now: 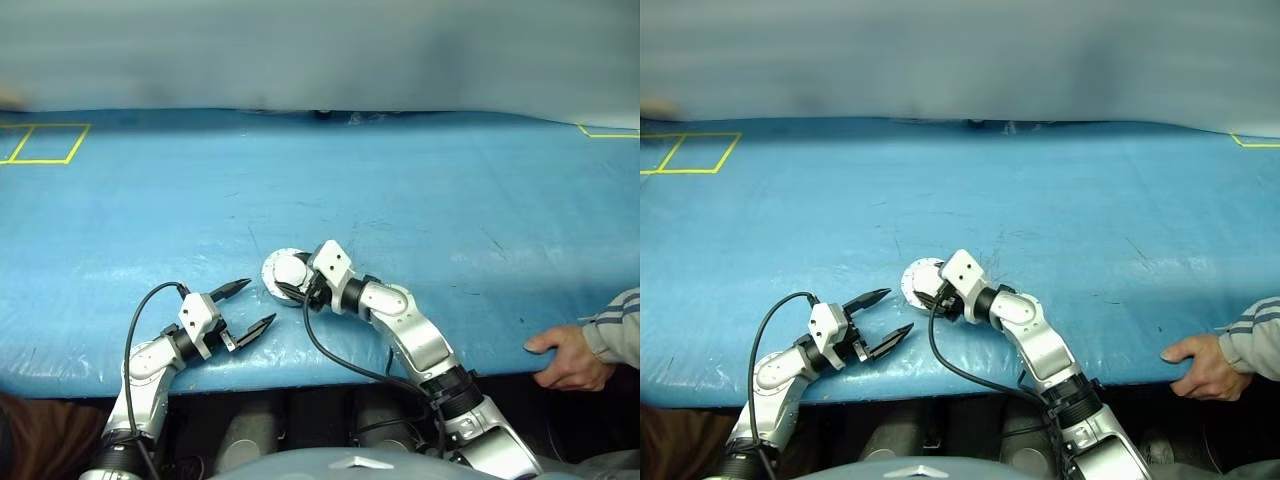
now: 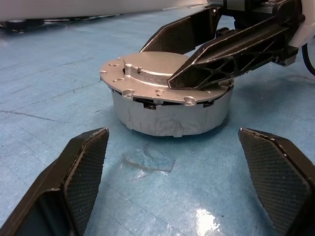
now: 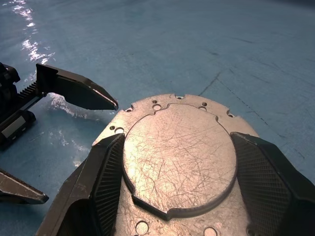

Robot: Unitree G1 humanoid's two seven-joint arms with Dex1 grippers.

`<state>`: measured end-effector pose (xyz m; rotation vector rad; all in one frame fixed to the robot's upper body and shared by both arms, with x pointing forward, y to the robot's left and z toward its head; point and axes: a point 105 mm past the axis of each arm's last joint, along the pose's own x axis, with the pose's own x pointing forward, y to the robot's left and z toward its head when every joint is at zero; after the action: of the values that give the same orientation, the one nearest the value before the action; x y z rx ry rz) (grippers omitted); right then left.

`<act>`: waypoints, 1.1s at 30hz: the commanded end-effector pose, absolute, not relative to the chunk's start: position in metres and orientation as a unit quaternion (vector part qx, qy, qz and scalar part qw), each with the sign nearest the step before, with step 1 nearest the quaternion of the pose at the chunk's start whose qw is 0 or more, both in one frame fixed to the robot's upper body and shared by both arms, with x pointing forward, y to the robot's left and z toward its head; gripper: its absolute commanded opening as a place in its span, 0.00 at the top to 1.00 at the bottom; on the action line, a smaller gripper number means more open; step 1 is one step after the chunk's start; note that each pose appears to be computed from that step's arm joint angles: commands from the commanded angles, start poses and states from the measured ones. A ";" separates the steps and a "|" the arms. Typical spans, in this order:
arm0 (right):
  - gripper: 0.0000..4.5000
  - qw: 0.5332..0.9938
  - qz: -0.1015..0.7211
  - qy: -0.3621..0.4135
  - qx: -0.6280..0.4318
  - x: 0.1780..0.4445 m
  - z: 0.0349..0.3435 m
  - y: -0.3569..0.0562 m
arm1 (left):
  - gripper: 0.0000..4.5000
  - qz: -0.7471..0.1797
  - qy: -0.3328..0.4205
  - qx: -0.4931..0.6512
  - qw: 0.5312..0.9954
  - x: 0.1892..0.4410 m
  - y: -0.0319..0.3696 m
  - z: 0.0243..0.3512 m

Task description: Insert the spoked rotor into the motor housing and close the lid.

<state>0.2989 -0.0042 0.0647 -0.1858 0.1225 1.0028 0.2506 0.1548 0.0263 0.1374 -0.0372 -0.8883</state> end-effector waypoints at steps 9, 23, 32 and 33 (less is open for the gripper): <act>0.33 0.858 0.509 0.028 -0.063 0.296 0.100 0.001 | 0.00 -0.428 -0.034 0.072 0.900 0.252 0.155 0.033; 0.33 0.847 0.515 0.057 -0.115 0.299 0.089 -0.008 | 0.00 -0.430 -0.032 0.070 0.899 0.251 0.153 0.033; 0.33 0.846 0.512 0.077 -0.127 0.302 0.079 -0.013 | 0.00 -0.430 -0.033 0.071 0.900 0.252 0.152 0.034; 0.33 0.846 0.511 0.079 -0.128 0.302 0.078 -0.013 | 0.00 -0.430 -0.033 0.071 0.900 0.252 0.152 0.034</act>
<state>0.3000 -0.0154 0.0711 -0.2560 0.1972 1.0788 0.2506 0.1549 0.0258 0.1362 -0.0351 -0.8851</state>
